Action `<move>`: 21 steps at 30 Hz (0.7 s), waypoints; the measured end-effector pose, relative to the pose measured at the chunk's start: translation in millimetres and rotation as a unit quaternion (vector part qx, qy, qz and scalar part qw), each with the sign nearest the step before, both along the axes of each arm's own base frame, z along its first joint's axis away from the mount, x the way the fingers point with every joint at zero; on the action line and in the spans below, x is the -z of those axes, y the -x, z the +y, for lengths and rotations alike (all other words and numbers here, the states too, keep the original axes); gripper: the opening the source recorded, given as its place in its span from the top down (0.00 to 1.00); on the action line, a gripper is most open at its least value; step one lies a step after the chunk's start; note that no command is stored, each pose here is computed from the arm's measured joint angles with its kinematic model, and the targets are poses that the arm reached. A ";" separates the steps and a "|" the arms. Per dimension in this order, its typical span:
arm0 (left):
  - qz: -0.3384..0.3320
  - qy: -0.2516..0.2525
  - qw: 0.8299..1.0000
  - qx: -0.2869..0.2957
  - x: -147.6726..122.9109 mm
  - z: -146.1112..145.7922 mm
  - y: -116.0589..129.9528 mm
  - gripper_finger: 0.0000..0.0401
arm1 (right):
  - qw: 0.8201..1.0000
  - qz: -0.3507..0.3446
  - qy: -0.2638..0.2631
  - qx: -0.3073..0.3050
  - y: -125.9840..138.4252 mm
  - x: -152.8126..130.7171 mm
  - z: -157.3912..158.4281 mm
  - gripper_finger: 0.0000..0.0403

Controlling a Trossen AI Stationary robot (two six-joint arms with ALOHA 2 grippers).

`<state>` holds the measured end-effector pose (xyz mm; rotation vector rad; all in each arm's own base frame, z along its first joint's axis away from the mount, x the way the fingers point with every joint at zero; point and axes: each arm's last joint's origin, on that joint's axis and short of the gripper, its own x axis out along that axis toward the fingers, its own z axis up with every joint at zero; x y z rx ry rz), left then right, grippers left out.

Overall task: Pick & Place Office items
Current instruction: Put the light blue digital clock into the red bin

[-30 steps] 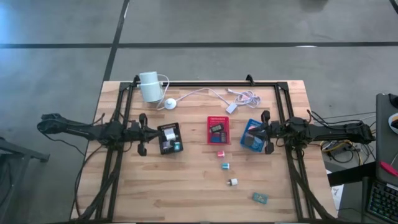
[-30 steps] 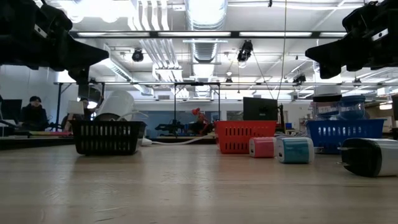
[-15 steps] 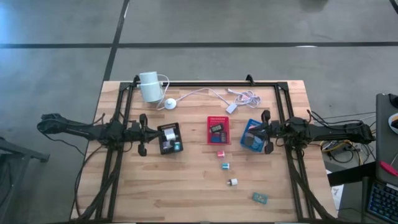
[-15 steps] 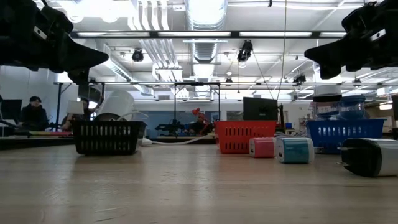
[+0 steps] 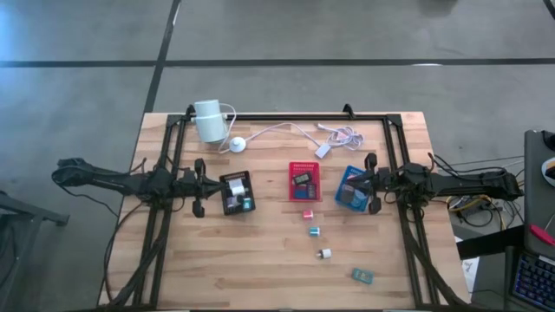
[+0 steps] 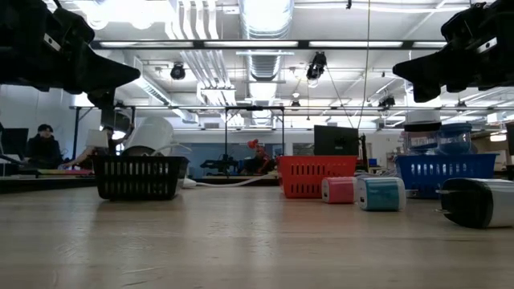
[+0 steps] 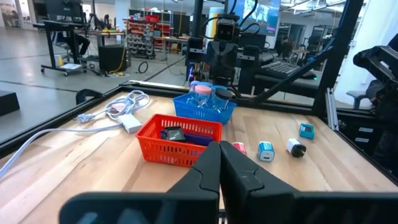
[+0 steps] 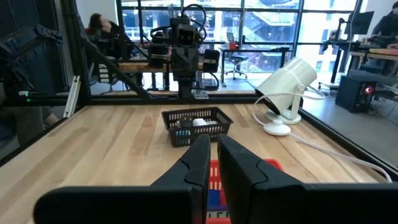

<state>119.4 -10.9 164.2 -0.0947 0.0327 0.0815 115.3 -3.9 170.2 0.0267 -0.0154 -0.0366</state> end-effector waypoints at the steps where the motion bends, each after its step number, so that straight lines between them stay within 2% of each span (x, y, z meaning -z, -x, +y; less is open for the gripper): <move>1: 0.000 0.000 1.000 0.000 0.1 0.0 0.0 0.99 | 1.000 0.000 0.000 0.000 0.0 0.0 0.0 0.93; 6: 0.000 0.000 1.000 0.000 0.1 0.0 0.0 0.99 | 1.000 -0.018 -0.024 -0.001 0.1 -3.4 0.0 0.93; 10: 0.000 -0.001 1.000 0.000 0.1 0.0 0.0 0.99 | 0.999 -0.029 -0.017 -0.012 -0.5 -22.5 2.6 0.93; 16: 0.000 0.000 1.000 0.000 0.0 0.0 0.0 0.99 | 0.998 0.028 -0.014 -0.056 -8.6 -66.2 13.5 0.93; 21: 0.000 0.000 1.000 -0.001 0.1 0.0 0.0 0.99 | 0.988 0.133 -0.029 -0.068 -23.9 -98.4 31.9 0.93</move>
